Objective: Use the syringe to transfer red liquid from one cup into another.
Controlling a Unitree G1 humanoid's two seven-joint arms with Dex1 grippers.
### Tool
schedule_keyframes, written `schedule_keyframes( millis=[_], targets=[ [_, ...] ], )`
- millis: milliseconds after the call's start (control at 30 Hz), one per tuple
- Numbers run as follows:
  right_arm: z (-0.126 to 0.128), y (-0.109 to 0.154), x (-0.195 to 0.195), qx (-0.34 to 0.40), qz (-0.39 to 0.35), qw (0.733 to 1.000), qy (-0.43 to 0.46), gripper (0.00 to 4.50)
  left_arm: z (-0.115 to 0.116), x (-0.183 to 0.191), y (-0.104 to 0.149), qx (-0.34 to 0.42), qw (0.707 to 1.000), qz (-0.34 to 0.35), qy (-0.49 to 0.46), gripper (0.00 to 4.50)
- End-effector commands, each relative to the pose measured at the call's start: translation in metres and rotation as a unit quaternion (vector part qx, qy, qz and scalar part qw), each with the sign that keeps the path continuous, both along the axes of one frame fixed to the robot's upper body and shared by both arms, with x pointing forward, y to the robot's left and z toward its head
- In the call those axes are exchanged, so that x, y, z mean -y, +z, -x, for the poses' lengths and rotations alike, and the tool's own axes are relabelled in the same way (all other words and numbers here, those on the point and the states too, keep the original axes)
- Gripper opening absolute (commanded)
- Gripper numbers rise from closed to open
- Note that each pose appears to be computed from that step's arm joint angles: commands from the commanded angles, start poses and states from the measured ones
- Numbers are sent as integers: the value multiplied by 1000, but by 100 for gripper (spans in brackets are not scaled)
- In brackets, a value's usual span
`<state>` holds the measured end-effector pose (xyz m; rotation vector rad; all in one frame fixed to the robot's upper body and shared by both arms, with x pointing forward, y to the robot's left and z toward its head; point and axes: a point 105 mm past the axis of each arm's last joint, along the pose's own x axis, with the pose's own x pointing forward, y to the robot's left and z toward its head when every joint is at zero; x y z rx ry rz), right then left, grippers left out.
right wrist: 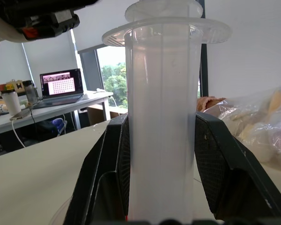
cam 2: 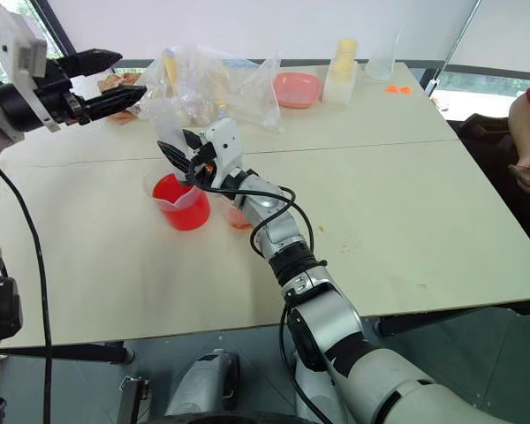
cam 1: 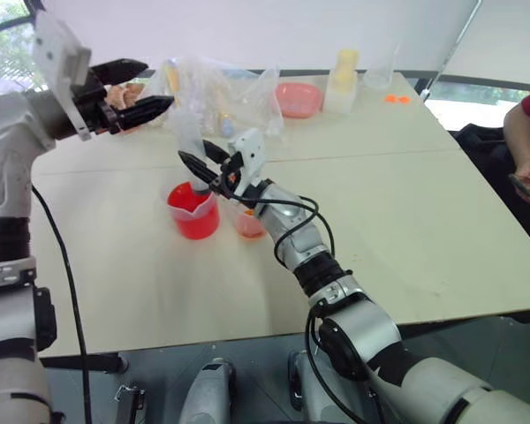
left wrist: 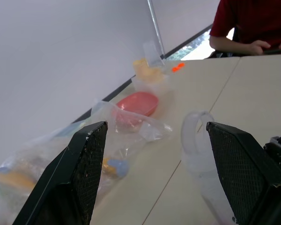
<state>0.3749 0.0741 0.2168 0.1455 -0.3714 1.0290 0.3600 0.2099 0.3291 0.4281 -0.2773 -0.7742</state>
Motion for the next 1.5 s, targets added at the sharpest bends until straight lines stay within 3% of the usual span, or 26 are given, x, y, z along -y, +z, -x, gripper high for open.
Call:
schedule_keyframes(
  millis=[33, 333, 433, 700, 1500],
  targets=[
    [23, 26, -27, 32, -36, 998, 40, 140, 1, 0, 8, 26, 1000, -11, 4, 354],
    [40, 17, -39, 51, -14, 996, 67, 140, -20, 8, -17, 17, 997, -72, 28, 354],
    [45, 16, -41, 55, -10, 996, 72, 140, -23, 7, -17, 16, 997, -62, 35, 354],
    [57, 8, -49, 48, -5, 995, 93, 140, -22, 2, -18, 19, 998, -56, 38, 3],
    [78, 3, -63, 49, 2, 991, 126, 140, -24, -19, 15, 70, 994, -52, 66, 3]
  ],
)
